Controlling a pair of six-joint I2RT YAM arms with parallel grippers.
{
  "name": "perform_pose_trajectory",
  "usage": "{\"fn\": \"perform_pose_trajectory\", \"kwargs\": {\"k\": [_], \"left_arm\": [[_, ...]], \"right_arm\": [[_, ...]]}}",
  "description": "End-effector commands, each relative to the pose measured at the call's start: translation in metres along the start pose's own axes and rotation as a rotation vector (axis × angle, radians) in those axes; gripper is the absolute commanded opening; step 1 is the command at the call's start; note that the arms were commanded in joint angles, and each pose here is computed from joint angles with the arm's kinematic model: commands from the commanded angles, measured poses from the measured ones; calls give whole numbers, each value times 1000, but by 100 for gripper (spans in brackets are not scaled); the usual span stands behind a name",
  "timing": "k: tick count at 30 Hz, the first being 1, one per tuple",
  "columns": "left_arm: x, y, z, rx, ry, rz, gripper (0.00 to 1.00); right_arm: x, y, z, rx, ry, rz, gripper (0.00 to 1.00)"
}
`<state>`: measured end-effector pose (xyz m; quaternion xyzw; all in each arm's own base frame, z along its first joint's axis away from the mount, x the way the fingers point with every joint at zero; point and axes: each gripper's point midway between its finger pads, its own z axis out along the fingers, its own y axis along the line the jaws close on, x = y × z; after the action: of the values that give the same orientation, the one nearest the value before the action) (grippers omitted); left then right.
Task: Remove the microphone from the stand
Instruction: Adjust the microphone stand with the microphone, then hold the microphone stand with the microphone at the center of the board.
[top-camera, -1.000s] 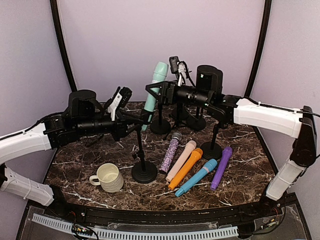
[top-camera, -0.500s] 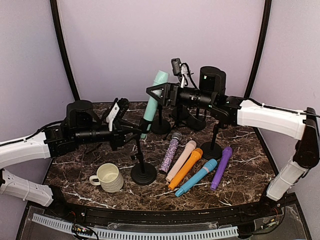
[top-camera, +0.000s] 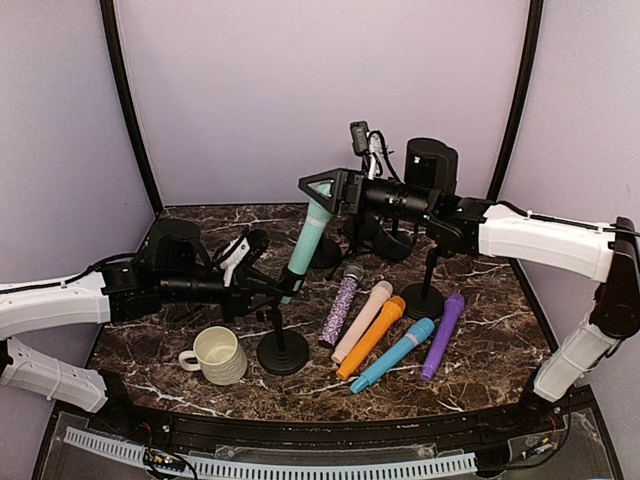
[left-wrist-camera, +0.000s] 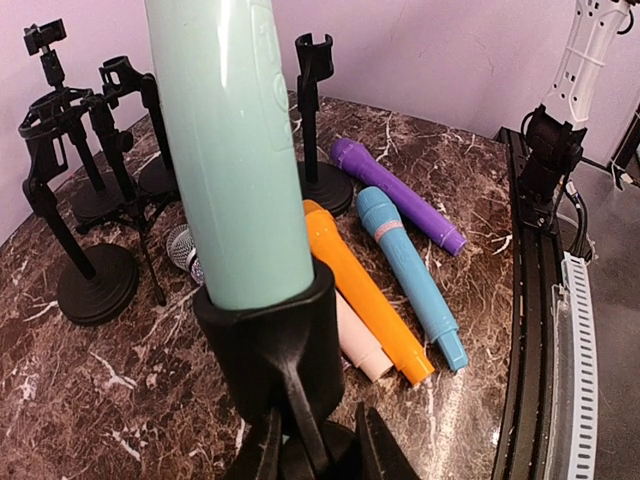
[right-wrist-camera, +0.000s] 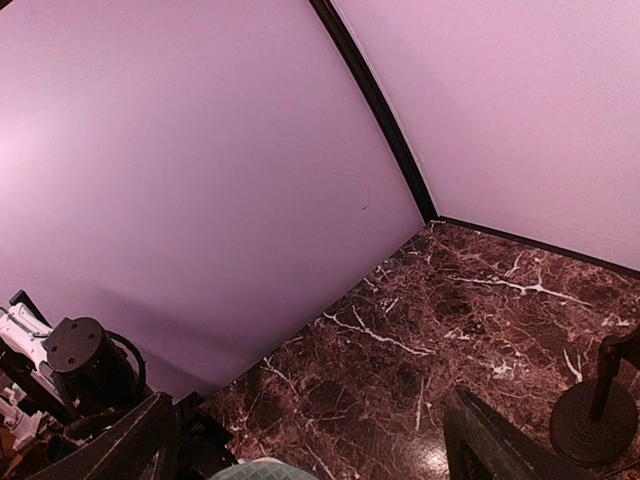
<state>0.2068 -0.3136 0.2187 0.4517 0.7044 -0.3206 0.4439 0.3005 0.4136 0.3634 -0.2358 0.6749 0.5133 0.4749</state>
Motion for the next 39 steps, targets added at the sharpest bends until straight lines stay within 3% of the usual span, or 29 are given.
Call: {"fn": "perform_pose_trajectory", "kwargs": {"k": [1,18,24,27,31,33,39], "left_arm": [[40,-11,4,69,105,-31,0],[80,-16,13,119,222,3,0],[84,-14,15,111,236,8,0],[87,-13,15,105,241,14,0],[90,-12,15,103,250,19,0],[92,-12,15,102,256,23,0],[97,-10,16,95,277,35,0]], "right_arm": [[-3,10,-8,-51,-3,-4,93],[55,-2,-26,-62,103,79,93],[56,2,-19,-104,91,116,87],[59,4,-16,-115,92,126,75],[50,7,-19,-113,60,115,42],[40,10,-22,-103,32,96,30],[10,18,-29,-121,-27,39,8]]}}
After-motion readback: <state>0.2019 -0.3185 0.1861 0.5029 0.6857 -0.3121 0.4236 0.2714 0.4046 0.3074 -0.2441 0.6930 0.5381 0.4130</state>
